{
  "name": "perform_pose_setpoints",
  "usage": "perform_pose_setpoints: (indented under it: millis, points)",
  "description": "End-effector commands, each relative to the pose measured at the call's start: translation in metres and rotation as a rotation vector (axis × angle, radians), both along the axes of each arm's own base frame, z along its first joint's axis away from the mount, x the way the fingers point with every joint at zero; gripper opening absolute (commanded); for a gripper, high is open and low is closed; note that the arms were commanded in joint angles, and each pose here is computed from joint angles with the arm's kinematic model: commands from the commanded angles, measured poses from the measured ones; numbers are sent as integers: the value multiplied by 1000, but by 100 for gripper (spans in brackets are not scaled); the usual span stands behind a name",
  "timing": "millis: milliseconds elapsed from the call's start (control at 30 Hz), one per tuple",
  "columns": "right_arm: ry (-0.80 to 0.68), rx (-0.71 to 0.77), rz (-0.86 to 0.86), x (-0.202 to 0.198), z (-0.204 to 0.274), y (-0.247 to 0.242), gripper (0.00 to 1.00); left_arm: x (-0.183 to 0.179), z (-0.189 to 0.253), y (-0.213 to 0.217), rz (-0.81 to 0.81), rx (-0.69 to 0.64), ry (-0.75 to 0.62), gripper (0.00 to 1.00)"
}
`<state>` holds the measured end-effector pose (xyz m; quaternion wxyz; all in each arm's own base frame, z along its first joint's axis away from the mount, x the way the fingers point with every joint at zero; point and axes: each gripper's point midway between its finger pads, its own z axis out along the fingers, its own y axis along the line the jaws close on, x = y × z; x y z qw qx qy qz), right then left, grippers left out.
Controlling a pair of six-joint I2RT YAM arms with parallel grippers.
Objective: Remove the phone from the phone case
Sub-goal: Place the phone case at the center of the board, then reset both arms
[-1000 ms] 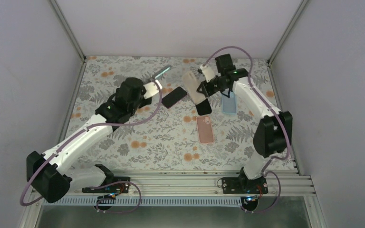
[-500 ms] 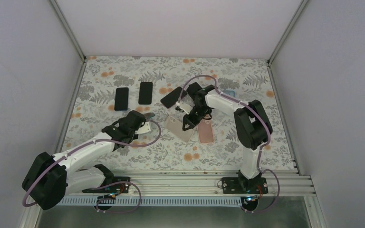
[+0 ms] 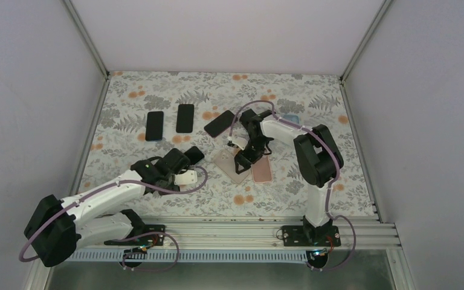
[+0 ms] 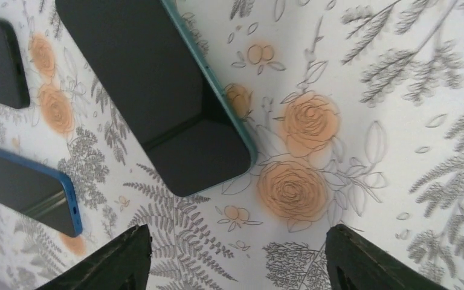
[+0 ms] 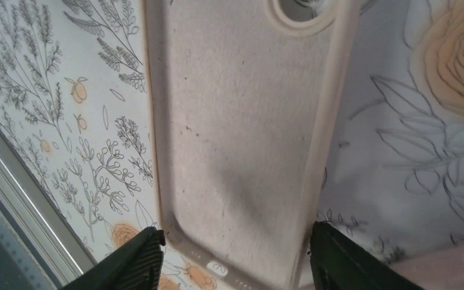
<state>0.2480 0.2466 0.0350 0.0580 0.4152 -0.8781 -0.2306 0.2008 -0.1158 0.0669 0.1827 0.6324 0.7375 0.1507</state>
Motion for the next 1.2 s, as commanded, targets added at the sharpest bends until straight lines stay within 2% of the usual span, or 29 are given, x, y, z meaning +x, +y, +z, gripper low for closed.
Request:
perform_pose_setpoints:
  millis: [0, 33, 67, 100, 167, 267, 367, 500, 633, 733, 833, 933, 1167]
  points:
    - [-73, -27, 25, 1, 27, -14, 71, -8, 31, -15, 21, -112, 41, 85]
    - [-107, -32, 22, 4, 35, -17, 81, -3, 52, -22, 25, -177, 19, 95]
    - [-146, -43, 14, 10, 42, -21, 96, 3, 73, -29, 40, -248, 7, 99]
    - [-192, -57, 4, 16, 51, -25, 99, 12, 92, -32, 63, -313, -6, 100]
    - [-310, -94, -44, 38, 72, -36, 100, 33, 133, -32, 101, -416, -69, 100]
    - [-545, -144, -175, 88, 121, -61, 100, 74, 189, -11, 197, -515, -233, 100]
    - [-784, -172, -382, 140, 185, -109, 100, 116, 226, 35, 359, -593, -338, 100]
    - [-980, -171, -657, 182, 253, -183, 100, 159, 255, 121, 630, -701, -491, 100]
    - [-1100, -209, -901, 189, 287, -272, 100, 168, 254, 218, 916, -776, -582, 100]
    - [-1116, -240, -1038, 179, 283, -328, 100, 159, 243, 262, 1057, -790, -645, 100]
    - [-1112, -235, -1113, 167, 263, -356, 100, 151, 231, 270, 1097, -783, -691, 100]
    - [-1099, -250, -1119, 161, 235, -361, 100, 147, 212, 272, 1139, -792, -692, 100]
    - [-1034, -239, -1065, 163, 194, -354, 100, 149, 181, 257, 1125, -861, -583, 100]
